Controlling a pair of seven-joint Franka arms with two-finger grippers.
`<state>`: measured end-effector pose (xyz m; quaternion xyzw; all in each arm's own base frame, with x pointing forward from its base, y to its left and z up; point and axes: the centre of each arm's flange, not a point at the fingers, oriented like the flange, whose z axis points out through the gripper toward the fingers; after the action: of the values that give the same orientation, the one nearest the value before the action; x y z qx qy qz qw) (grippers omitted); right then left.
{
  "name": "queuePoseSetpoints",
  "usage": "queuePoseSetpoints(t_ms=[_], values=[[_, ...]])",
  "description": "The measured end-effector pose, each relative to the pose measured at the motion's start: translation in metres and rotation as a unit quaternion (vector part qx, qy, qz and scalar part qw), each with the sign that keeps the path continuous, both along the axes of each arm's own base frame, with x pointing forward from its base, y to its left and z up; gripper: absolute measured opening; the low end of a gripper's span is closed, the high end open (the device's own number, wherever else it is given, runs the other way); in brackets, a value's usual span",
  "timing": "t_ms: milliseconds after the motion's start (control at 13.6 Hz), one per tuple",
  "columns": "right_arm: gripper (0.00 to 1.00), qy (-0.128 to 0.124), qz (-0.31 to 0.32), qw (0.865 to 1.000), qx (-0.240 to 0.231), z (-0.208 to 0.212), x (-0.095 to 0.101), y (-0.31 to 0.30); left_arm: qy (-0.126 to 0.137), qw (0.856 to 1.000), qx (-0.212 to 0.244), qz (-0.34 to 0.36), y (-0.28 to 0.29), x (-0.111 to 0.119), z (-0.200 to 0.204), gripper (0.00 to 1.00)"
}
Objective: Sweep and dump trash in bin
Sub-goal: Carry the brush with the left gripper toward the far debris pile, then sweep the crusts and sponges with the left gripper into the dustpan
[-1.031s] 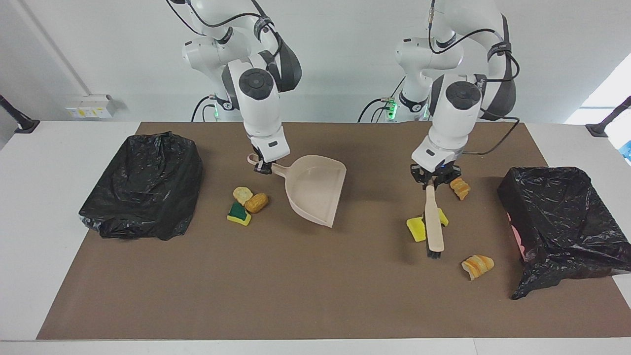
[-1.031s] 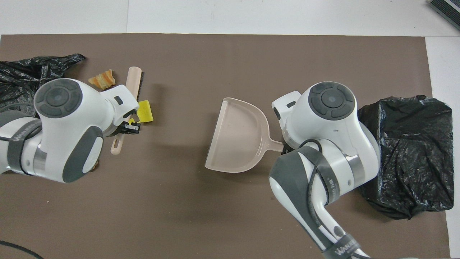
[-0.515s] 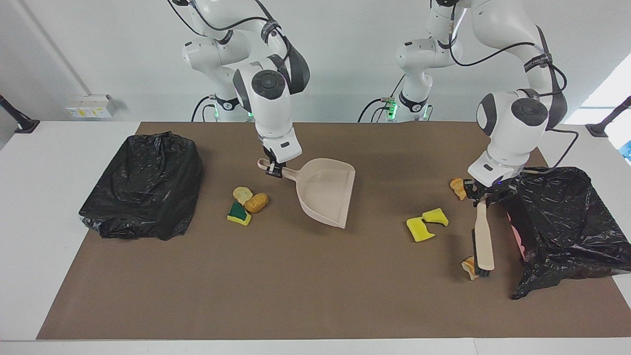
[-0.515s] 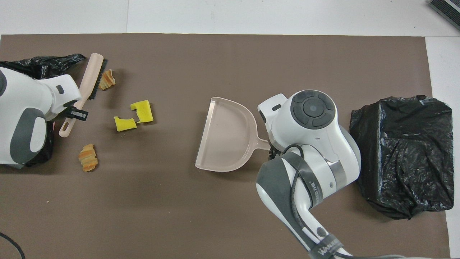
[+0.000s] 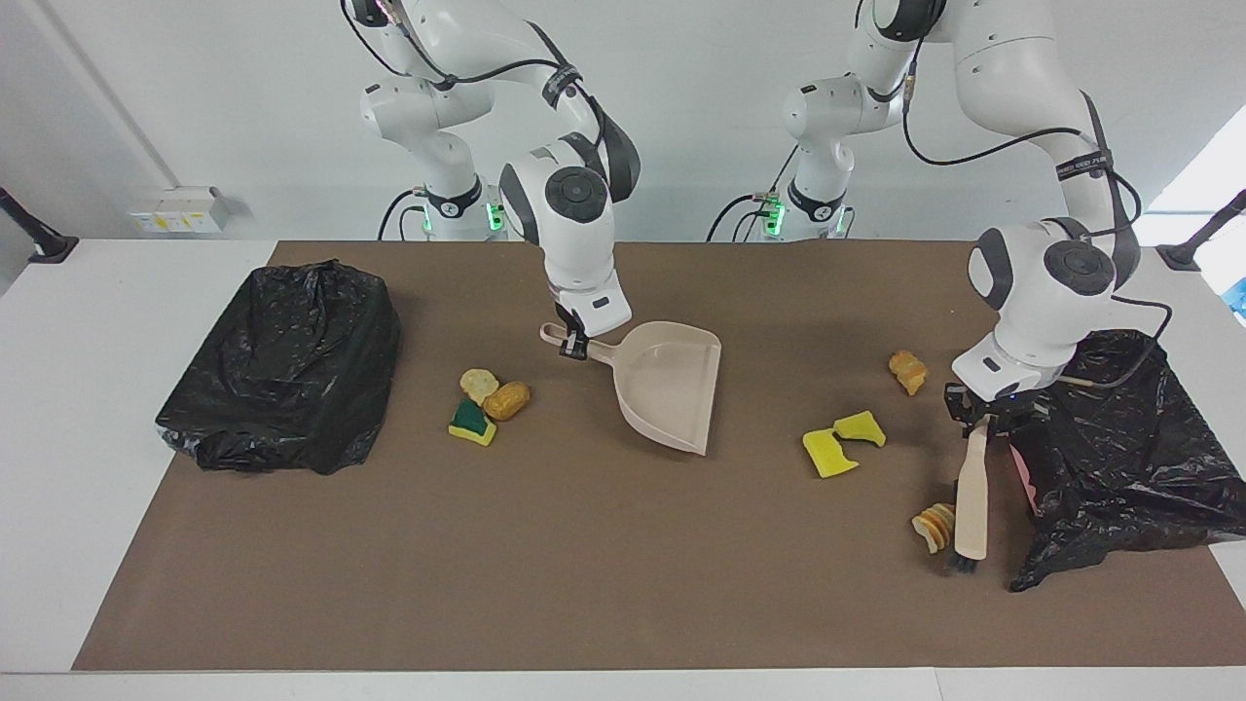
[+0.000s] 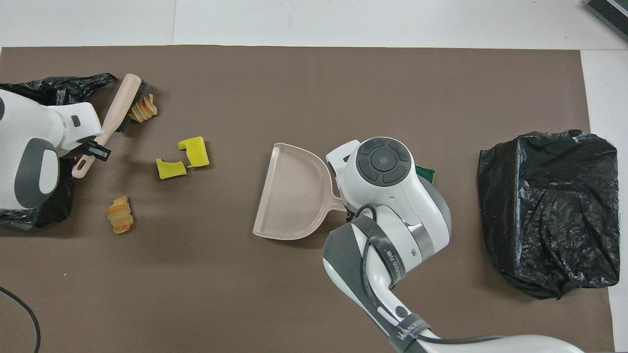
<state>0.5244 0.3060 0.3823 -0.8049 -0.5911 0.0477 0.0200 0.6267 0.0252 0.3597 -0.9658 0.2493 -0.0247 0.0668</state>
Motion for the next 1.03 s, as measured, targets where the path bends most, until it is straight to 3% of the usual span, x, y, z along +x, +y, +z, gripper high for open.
queuePoseSetpoints(t_ms=[368,736,883,1031], values=[[0.31,0.003,-0.002,1.0,-0.002,-0.009,-0.002,0.007,0.1,0.994,0.015,-0.05,-0.063,-0.031,-0.004,0.26],[0.31,0.005,0.0,1.0,-0.003,-0.016,-0.004,0.013,0.187,0.976,0.022,-0.108,-0.159,-0.089,0.002,0.26],[0.31,0.005,0.001,1.0,-0.003,-0.017,-0.004,0.013,0.187,0.977,0.008,-0.104,-0.177,-0.101,0.022,0.26],[0.31,0.004,0.002,1.0,-0.005,-0.018,-0.004,0.013,0.16,0.984,-0.005,-0.073,-0.171,-0.105,0.056,0.26]])
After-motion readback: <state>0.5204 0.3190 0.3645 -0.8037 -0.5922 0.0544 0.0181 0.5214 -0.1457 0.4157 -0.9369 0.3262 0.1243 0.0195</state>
